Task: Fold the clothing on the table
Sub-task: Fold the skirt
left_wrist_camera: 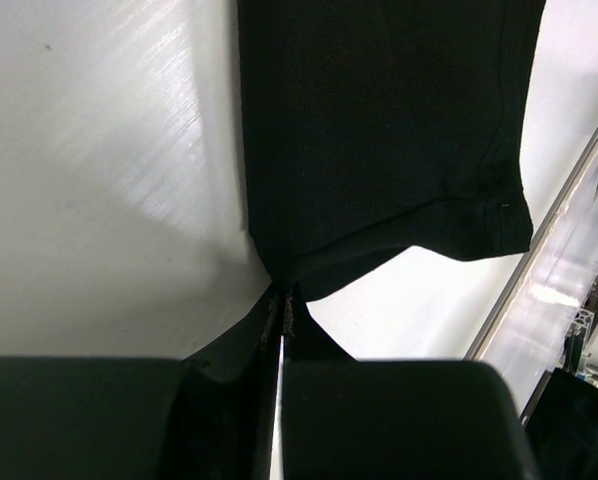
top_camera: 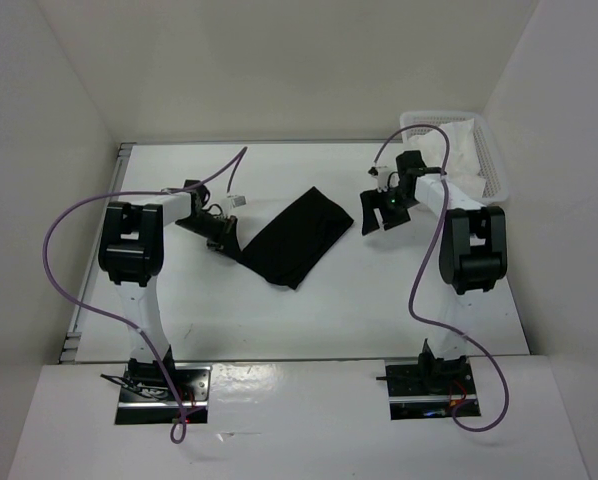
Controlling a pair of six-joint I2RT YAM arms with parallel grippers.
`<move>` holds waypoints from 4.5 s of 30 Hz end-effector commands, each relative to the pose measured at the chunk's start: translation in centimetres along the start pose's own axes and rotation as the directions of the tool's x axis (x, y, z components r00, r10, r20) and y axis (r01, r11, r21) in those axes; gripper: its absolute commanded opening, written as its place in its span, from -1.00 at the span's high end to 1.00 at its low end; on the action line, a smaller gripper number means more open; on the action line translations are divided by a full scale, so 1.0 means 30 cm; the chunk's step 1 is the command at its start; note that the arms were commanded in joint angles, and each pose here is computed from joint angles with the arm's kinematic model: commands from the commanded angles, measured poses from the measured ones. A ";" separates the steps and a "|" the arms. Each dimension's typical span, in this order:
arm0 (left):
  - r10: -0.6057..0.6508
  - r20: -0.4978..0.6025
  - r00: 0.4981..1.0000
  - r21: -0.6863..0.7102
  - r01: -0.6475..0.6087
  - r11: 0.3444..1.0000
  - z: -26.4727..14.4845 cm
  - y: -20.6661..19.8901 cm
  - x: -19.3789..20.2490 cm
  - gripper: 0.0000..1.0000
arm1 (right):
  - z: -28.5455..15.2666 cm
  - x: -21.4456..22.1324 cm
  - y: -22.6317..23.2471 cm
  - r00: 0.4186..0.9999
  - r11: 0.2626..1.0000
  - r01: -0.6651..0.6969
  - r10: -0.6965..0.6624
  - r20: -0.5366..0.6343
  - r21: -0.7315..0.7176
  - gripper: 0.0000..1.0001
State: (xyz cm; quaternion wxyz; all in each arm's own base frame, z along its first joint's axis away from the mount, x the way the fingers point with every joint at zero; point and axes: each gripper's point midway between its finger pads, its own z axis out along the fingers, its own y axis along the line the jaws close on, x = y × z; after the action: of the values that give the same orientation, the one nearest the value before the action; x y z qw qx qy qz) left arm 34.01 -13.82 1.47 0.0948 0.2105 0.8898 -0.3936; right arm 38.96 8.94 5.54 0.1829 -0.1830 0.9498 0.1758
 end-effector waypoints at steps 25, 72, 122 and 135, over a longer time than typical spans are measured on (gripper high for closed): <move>0.038 -0.095 0.995 -0.134 -0.051 0.990 0.051 0.038 0.039 1.00 | 0.190 -0.269 -0.043 0.996 0.980 0.054 -0.038 0.083 -0.193 -0.67; 0.032 -0.122 0.992 -0.114 -0.046 0.992 0.067 0.013 0.052 1.00 | 0.087 -0.433 0.156 0.974 0.967 0.193 -0.168 0.152 -0.168 -0.65; 0.041 -0.119 0.992 -0.104 -0.054 0.993 0.072 0.012 0.056 1.00 | 0.249 -0.138 0.104 0.991 0.985 0.133 -0.135 -0.009 -0.112 -0.60; 0.035 -0.125 0.991 -0.102 -0.048 0.994 0.067 0.004 0.067 1.00 | 0.331 -0.112 0.128 0.992 0.971 0.108 -0.120 -0.042 -0.212 -0.20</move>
State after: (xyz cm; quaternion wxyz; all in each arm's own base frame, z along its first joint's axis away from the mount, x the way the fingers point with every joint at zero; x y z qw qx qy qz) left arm 32.70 -15.77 1.39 0.0665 0.2249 0.8984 -0.3713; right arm 45.10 16.80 2.54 0.2001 -0.2606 0.9128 0.2427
